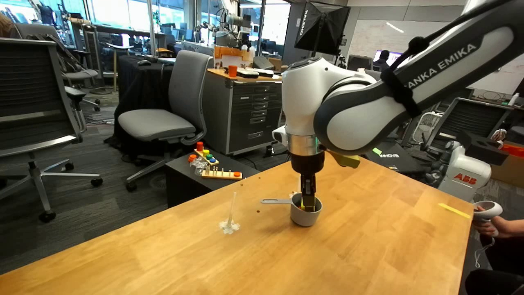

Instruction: Put the cubes in the measuring cups

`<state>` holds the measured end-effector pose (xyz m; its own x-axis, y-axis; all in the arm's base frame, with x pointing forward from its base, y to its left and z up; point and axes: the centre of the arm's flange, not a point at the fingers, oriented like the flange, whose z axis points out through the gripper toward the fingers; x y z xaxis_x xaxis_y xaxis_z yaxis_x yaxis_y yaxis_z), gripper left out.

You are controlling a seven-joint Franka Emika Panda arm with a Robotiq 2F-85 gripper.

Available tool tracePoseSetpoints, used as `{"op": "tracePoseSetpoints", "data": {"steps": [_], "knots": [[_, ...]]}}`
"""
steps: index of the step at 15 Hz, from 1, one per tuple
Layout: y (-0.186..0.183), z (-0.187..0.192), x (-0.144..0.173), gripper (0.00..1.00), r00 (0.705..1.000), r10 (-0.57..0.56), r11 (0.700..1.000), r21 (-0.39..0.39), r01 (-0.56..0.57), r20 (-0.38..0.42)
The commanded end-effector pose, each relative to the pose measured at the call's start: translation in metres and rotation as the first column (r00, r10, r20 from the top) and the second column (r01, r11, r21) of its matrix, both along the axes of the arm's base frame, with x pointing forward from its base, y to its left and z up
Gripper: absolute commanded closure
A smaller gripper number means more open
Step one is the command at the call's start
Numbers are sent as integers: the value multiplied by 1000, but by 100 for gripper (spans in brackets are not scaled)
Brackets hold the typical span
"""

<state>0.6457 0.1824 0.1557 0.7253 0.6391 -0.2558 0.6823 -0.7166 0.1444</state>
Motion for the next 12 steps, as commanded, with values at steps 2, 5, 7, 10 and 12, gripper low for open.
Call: {"op": "tracePoseSetpoints", "data": {"steps": [2,5,7,10,12], "knots": [[-1,-3,5,12,1000,-18,999,-30,18,-2],[-2,-4,4,0,1000,-27,999,-30,27,-6],[-3,6,5,0,999,-32,999,-17,32,-2],[-4,34,6,0,998,-57,998,33,56,26],[-5,65,6,0,995,-71,995,71,66,66]]}}
